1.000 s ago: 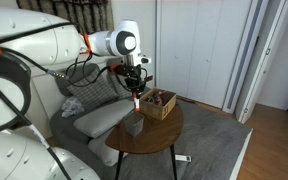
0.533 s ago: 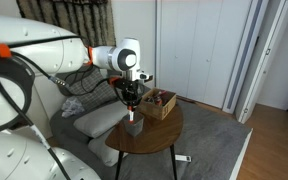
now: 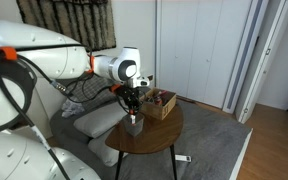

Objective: Put the basket upright, then put the bottle in the basket

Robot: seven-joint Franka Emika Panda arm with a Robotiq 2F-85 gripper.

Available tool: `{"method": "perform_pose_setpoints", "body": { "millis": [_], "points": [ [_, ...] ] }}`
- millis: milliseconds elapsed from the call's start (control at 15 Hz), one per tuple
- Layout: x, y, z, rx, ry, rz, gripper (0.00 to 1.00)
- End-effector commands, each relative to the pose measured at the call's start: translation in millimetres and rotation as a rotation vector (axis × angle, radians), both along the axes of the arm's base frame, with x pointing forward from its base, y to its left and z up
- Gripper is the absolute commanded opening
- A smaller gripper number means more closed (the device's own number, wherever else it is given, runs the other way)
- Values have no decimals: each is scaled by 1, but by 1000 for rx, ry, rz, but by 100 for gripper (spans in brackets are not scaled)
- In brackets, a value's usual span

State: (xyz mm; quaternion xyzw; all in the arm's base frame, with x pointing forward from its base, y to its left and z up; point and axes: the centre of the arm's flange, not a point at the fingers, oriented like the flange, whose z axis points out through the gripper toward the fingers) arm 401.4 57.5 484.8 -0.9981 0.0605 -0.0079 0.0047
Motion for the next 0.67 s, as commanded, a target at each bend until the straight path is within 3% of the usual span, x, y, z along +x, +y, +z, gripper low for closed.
{"method": "perform_pose_setpoints", "body": {
  "millis": [0, 333, 400, 467, 600],
  "points": [
    [-5, -2, -10, 25, -36, 5, 8],
    [-5, -3, -18, 31, -40, -1, 11],
    [-5, -4, -17, 35, -41, -4, 56],
    [-6, -5, -13, 38, -49, -3, 57],
    [-7, -7, 0, 42, -76, -9, 69]
  ]
}}
